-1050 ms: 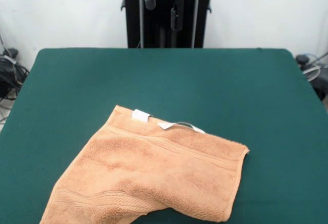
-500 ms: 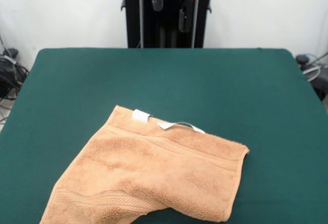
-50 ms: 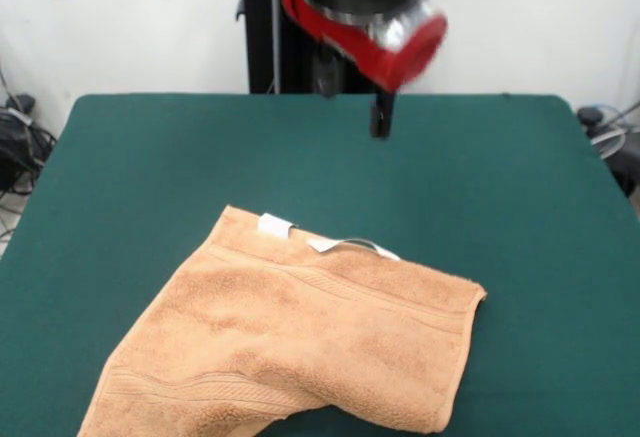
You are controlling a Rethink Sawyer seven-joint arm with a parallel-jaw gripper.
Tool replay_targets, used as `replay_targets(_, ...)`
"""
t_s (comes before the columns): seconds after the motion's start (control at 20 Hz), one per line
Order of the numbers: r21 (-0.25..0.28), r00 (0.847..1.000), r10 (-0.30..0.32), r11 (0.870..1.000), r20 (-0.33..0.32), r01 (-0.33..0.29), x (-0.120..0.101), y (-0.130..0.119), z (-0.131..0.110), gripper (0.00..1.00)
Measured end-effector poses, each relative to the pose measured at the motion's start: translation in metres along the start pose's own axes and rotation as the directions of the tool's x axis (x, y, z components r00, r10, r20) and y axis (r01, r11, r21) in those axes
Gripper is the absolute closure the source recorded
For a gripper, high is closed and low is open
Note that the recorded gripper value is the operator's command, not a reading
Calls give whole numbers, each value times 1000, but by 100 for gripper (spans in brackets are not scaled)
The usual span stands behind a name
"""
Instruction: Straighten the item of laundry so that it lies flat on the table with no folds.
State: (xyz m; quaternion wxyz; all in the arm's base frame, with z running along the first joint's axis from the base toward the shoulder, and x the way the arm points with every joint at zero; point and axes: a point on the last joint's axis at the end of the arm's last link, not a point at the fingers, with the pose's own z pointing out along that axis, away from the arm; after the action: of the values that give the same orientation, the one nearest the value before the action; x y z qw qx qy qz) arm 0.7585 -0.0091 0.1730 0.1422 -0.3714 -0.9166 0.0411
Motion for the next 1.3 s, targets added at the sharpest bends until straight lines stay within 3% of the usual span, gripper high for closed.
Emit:
replay_targets(0.55, 26, 998, -50, 998, -33, 51, 1, 51, 100, 0)
replay_targets(0.7, 19, 998, -55, 998, -18, 55, -5, 58, 128, 0)
replay_targets(0.85, 4, 998, -60, 998, 21, 60, -16, 65, 171, 0)
replay_targets(1.0, -2, 998, -61, 998, 34, 61, -21, 68, 189, 0)
replay_targets(1.05, -5, 997, -60, 998, 39, 60, -25, 70, 207, 0)
replay_targets(1.2, -6, 998, -57, 998, 34, 57, -28, 72, 222, 0)
replay_targets(1.3, -8, 998, -55, 998, 37, 55, -32, 74, 219, 0)
